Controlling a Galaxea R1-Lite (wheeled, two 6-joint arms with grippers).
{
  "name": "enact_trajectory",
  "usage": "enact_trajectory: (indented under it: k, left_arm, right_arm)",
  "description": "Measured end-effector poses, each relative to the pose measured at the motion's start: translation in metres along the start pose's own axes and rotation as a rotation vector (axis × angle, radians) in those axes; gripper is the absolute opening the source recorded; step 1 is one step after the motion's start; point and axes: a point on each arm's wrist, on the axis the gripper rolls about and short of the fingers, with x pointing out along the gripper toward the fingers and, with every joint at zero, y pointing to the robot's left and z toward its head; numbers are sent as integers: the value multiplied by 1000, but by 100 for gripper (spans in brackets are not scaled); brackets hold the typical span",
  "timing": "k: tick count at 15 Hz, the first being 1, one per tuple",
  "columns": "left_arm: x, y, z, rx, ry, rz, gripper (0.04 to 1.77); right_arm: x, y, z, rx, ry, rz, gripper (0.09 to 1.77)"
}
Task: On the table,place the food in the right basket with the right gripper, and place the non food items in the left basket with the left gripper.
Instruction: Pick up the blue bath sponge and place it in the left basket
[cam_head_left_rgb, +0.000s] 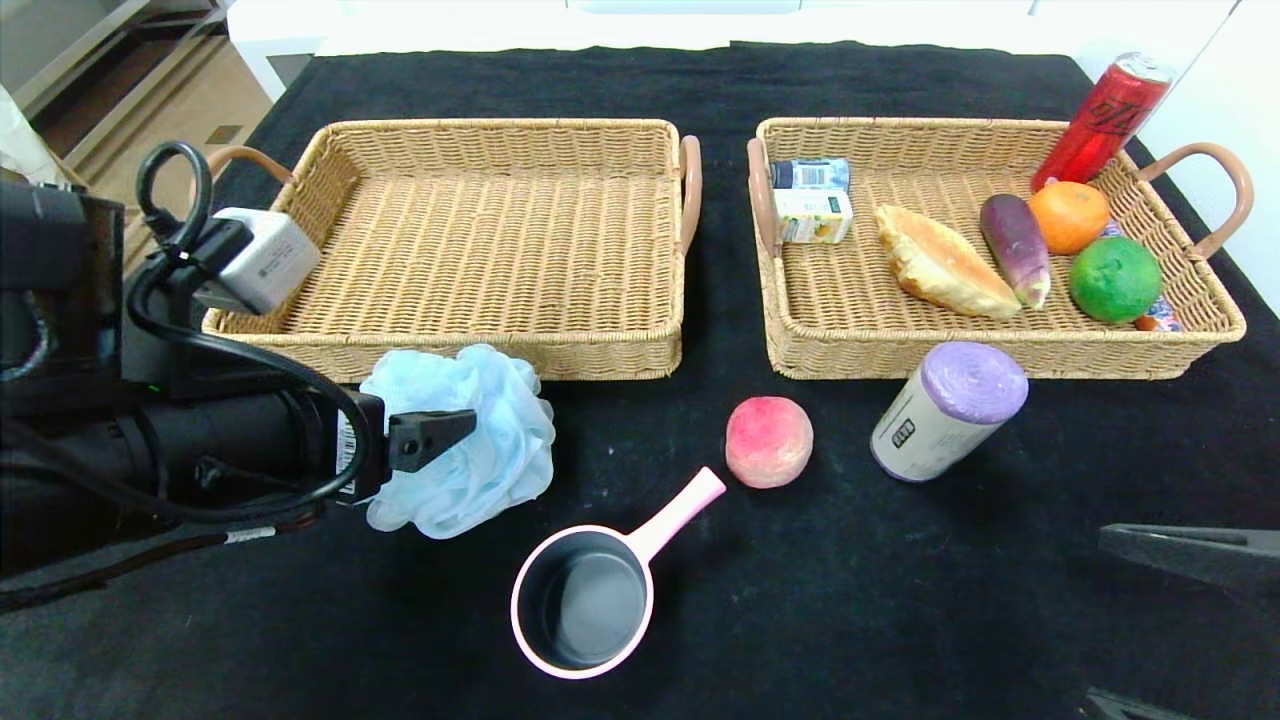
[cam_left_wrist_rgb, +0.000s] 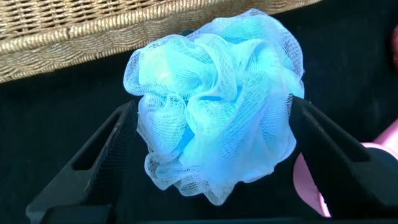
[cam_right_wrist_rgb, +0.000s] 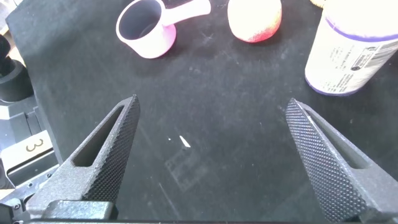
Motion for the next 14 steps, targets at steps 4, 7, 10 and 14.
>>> enact_trajectory:
  k: [4,7,10,14]
  left_arm:
    - [12,-3,-5,0,14,-3,172]
    - [23,-4,-8,-1,12,-2,172]
    - [30,-5,-12,-1,25,-2,172]
    - [37,-6,-17,-1,52,0,172]
  right_arm:
    - [1,0,-2,3,8,1,171]
    - [2,-1,-3,3,13,2,171]
    - [2,-1,-4,4,15,1,171]
    - [2,-1,-4,5,16,0,171]
